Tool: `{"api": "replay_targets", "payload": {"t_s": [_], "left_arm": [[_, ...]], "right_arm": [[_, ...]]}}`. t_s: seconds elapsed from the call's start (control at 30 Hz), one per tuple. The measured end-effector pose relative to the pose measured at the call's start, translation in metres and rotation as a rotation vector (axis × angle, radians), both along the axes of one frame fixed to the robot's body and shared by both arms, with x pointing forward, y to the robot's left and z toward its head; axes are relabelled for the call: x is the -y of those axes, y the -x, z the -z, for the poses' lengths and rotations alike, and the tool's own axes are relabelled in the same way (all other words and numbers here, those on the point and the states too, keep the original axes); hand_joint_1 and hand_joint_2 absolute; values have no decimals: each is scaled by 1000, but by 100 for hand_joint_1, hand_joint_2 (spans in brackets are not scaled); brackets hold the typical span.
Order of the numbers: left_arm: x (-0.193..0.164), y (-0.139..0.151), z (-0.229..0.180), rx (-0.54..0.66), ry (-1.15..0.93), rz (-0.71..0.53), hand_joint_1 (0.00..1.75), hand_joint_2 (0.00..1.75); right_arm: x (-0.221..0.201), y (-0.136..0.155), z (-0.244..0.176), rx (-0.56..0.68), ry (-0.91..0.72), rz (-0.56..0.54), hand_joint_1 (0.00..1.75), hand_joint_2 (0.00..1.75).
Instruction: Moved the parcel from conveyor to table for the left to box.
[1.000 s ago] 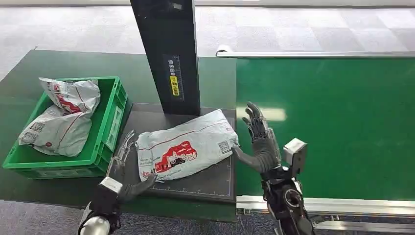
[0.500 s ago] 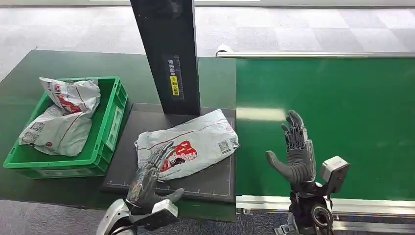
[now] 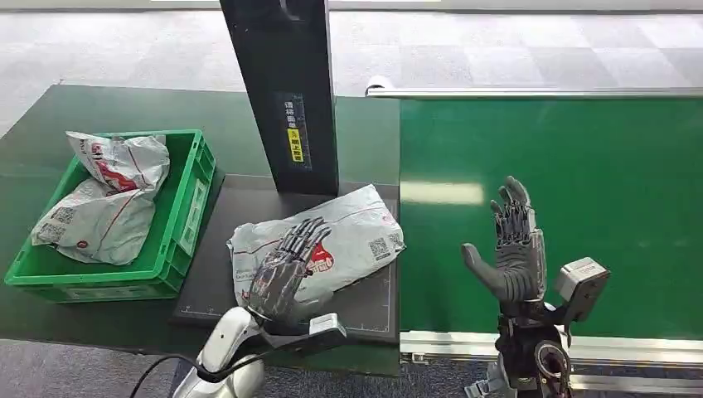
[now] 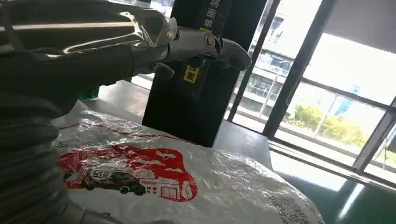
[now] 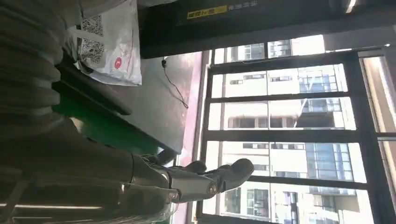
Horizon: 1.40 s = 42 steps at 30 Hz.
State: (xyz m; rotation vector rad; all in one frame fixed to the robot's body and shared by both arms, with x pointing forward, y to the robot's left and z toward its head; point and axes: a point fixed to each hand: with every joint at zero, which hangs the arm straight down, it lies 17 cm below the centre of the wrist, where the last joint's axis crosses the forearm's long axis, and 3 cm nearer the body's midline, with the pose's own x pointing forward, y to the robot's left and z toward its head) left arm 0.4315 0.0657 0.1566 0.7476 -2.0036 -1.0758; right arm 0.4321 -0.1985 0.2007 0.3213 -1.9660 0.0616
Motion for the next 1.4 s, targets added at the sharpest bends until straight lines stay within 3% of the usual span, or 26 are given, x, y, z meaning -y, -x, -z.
{"api": "replay_targets", "payload": {"t_s": [0.23,0.43,0.73,0.77,0.8,0.83,1.4], "left_arm": [[6,-28,20,-4,-142,-30,0,175],[9,-29,59,-69,-223,-19,0,175],[18,-36,74,-121,-249,12,0,175],[19,-37,75,-128,-247,17,28,175],[20,-38,76,-139,-241,21,168,175],[21,-38,79,-149,-241,26,175,175],[13,-37,90,-213,-197,24,175,175]], "right_arm": [[6,-6,-11,19,-11,27,0,175],[13,-6,-18,37,-21,46,0,175],[20,-7,-22,53,-27,71,0,175],[21,-7,-23,56,-28,76,0,175],[22,-7,-24,58,-30,80,0,175],[23,-7,-24,60,-31,82,0,175],[28,-6,-27,72,-39,95,0,175]]}}
